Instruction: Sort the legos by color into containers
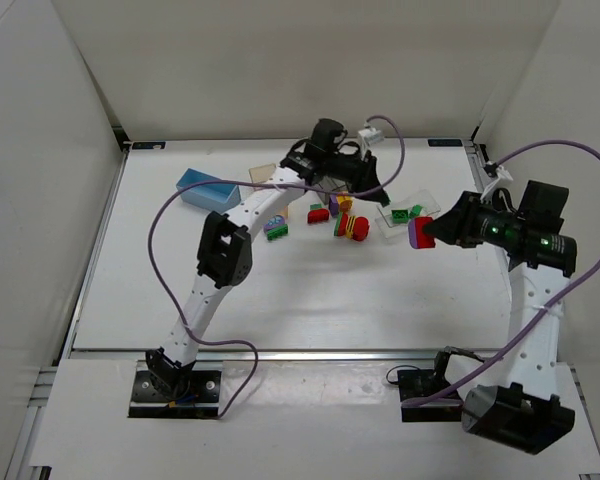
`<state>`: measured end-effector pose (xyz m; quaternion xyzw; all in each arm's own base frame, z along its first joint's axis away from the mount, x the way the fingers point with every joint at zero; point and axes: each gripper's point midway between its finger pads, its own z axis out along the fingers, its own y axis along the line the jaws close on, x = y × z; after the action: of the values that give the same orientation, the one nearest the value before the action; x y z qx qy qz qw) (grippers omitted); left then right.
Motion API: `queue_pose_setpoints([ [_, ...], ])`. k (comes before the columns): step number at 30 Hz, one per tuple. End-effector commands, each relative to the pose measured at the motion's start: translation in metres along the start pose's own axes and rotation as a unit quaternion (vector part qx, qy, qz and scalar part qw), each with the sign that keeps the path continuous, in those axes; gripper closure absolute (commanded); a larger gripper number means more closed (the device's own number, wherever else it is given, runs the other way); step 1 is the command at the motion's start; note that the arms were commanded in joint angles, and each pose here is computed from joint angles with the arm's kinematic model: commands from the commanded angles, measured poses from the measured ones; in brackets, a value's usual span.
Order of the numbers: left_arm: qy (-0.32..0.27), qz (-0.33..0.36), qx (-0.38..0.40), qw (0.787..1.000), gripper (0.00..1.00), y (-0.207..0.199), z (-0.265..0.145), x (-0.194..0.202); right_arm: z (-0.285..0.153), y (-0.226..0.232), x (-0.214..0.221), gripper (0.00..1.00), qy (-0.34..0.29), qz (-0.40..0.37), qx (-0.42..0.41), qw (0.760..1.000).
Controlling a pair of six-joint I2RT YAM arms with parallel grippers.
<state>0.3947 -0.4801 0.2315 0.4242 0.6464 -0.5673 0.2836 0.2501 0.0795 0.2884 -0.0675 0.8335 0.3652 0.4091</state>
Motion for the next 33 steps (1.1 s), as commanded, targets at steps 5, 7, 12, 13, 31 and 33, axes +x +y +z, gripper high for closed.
queue_pose_setpoints([
  [5,0.042,0.040,-0.091,0.994,0.88,0.039,0.040,0.041,-0.028,-0.018,0.022,1.00,-0.005,0.023,0.092,0.996],
  [7,0.038,0.041,-0.099,0.994,0.87,0.051,0.048,0.044,-0.031,-0.014,0.024,1.00,-0.006,0.024,0.087,0.996],
  [12,0.029,0.074,-0.112,0.990,0.87,0.067,0.063,0.044,-0.033,-0.013,0.026,1.00,-0.007,0.026,0.085,0.996],
  [13,0.026,0.080,-0.112,0.990,0.87,0.066,0.066,0.043,-0.033,-0.013,0.026,1.00,-0.007,0.025,0.084,0.996],
  [31,0.012,0.078,-0.129,0.989,0.40,0.084,0.091,0.059,-0.030,-0.013,0.029,1.00,-0.004,0.035,0.071,0.997],
  [33,0.007,0.082,-0.143,0.986,0.32,0.090,0.090,0.057,-0.029,-0.014,0.028,1.00,-0.005,0.036,0.070,0.997],
])
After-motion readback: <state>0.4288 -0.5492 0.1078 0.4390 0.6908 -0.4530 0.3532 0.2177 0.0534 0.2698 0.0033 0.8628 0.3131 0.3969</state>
